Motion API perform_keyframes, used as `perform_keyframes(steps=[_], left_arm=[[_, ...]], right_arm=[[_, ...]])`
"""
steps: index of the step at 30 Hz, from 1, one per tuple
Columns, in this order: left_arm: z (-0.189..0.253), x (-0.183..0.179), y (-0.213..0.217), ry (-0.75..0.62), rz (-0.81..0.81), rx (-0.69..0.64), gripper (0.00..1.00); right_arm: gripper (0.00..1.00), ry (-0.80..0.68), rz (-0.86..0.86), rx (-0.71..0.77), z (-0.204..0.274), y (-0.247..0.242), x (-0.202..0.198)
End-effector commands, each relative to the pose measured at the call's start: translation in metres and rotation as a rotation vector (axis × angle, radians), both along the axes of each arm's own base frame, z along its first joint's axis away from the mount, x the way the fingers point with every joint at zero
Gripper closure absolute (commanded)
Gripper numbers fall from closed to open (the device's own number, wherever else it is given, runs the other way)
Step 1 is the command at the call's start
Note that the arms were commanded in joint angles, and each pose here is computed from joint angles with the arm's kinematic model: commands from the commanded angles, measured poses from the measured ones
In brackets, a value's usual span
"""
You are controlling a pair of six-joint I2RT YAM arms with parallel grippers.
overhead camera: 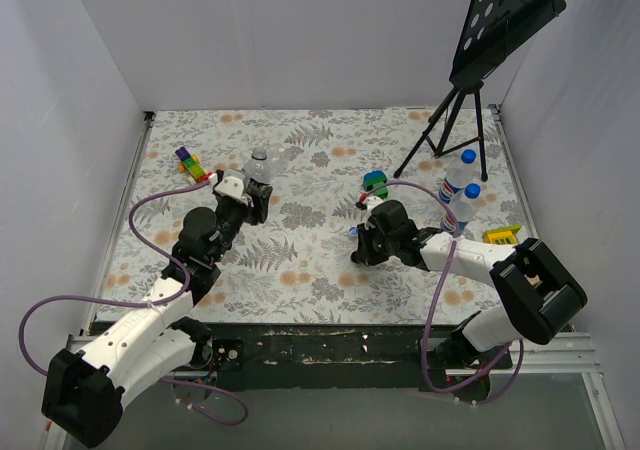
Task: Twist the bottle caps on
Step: Adjust the bottle cap at the center of the board.
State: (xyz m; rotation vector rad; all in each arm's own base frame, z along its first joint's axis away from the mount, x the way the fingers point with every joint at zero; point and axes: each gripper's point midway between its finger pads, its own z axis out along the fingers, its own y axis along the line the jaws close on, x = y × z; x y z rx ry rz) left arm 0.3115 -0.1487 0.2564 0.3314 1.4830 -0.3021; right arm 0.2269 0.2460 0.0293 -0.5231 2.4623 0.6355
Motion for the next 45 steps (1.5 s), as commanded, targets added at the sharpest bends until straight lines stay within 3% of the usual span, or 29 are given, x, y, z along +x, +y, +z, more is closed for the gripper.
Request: perform_keyframes(steps=[1,5,10,13,19,27,40,45], left_arm=[[0.003,0.000,-0.003,-0.004,-0.019,0.001,1.00],[0.001,0.000,-0.003,0.000,-0.019,0.003,1.00],[0.000,0.000,-0.006,0.008,-0.033,0.004,1.00],[-0.002,0.000,-0.008,0.017,-0.044,0.004,1.00],[-0.004,-0.001,-0.013,0.027,-0.067,0.007,1.00],[-0.005,0.000,-0.015,0.036,-0.080,0.010,1.00],[-0.007,0.000,-0.015,0.042,-0.080,0.011,1.00],[-0.007,-0.003,-0.020,0.042,-0.110,0.012,1.00]], right_arm=[[0.81,-0.046,0.067,0.086,0.029,0.017,0.001],[0.65,-0.076,0.097,0.015,0.039,0.016,0.003],[0.62,-0.069,0.095,-0.068,0.036,0.009,0.000],[0.54,-0.063,0.069,-0.099,0.032,0.002,0.000],[0.51,-0.027,0.037,-0.186,0.021,-0.006,0.005],[0.50,0.025,0.063,-0.185,0.008,0.001,0.002],[0.59,0.026,0.092,-0.267,-0.002,-0.001,0.001],[0.53,-0.002,0.086,-0.240,0.016,0.003,0.005]])
